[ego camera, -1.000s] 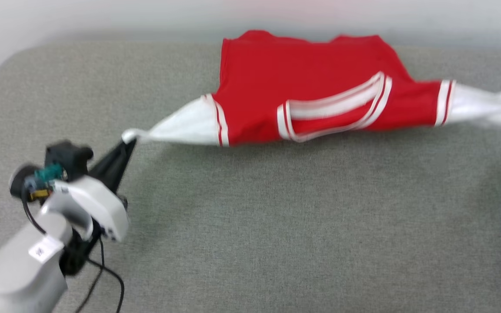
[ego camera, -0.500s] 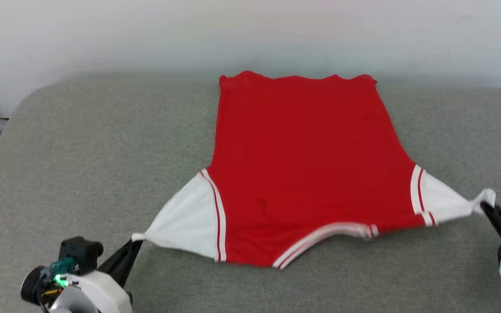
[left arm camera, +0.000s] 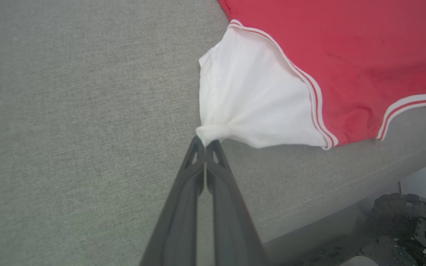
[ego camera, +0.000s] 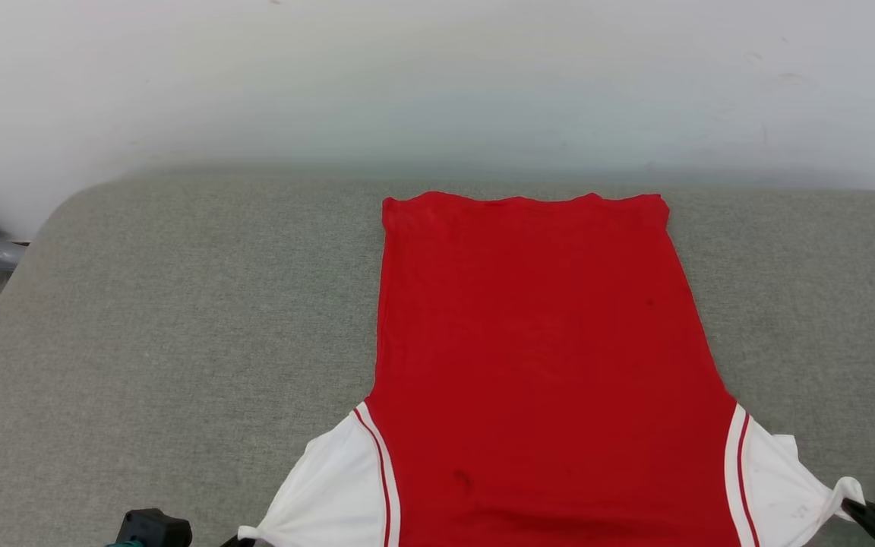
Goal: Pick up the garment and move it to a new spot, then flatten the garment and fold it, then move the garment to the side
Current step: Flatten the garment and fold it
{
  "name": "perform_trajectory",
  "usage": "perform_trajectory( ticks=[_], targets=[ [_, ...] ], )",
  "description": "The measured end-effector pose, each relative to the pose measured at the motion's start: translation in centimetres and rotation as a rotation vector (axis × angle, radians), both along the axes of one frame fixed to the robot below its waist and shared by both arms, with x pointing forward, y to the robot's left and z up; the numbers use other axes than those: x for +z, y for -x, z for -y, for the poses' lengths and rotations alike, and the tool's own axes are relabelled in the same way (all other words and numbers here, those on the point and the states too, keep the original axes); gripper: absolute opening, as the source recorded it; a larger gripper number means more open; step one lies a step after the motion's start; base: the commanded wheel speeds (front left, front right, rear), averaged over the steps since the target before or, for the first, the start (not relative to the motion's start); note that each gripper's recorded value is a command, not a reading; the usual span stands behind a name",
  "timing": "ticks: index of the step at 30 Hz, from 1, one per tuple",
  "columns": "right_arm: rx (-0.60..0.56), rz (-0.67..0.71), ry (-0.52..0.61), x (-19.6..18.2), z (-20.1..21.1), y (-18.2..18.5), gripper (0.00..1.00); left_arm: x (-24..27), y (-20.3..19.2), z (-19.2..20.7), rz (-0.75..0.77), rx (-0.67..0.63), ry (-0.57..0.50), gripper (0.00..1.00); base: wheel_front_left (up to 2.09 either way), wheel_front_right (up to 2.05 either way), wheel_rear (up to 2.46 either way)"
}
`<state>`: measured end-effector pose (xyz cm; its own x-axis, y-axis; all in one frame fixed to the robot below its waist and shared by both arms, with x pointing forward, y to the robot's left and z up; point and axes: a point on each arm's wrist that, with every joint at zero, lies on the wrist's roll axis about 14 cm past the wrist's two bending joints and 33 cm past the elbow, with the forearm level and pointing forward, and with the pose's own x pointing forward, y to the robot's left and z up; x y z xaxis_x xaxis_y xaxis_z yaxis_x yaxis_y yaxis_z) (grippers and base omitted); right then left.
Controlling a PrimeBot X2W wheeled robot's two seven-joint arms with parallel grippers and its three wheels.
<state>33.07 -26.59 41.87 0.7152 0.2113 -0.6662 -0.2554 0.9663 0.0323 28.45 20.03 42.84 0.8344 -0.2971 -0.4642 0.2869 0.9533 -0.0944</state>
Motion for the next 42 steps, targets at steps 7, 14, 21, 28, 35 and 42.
perform_trajectory(
  ticks=[7, 14, 21, 28, 35, 42],
  targets=[
    [0.006, -0.048, 0.031, -0.2, 0.5, 0.4, 0.00, 0.1, 0.2, 0.9, -0.022, -0.017, -0.006, 0.00, 0.00, 0.00, 0.00],
    [-0.006, -0.116, 0.044, -0.2, 0.6, -0.7, 1.00, 0.1, -0.2, 2.8, -0.094, -0.063, 0.026, 0.00, 0.00, 0.00, 0.00],
    [-0.024, -0.166, 0.063, 2.3, 0.2, -5.4, 1.00, 1.1, -0.1, 5.7, -0.181, -0.148, 0.064, 0.00, 0.00, 0.00, 0.00],
    [-0.005, -0.179, 0.058, 5.2, -3.2, -13.0, 1.00, 2.4, -1.5, 6.9, -0.185, -0.199, 0.054, 0.00, 0.00, 0.00, 0.00],
    [0.010, -0.230, 0.064, 4.9, -7.2, -19.7, 1.00, 2.8, -2.9, 7.4, -0.196, -0.217, 0.054, 0.00, 0.00, 0.00, 0.00],
    [0.004, -0.286, 0.134, 2.6, -9.3, -25.2, 1.00, 1.9, -4.0, 6.9, -0.214, -0.186, 0.047, 0.00, 0.00, 0.00, 0.00]
  ],
)
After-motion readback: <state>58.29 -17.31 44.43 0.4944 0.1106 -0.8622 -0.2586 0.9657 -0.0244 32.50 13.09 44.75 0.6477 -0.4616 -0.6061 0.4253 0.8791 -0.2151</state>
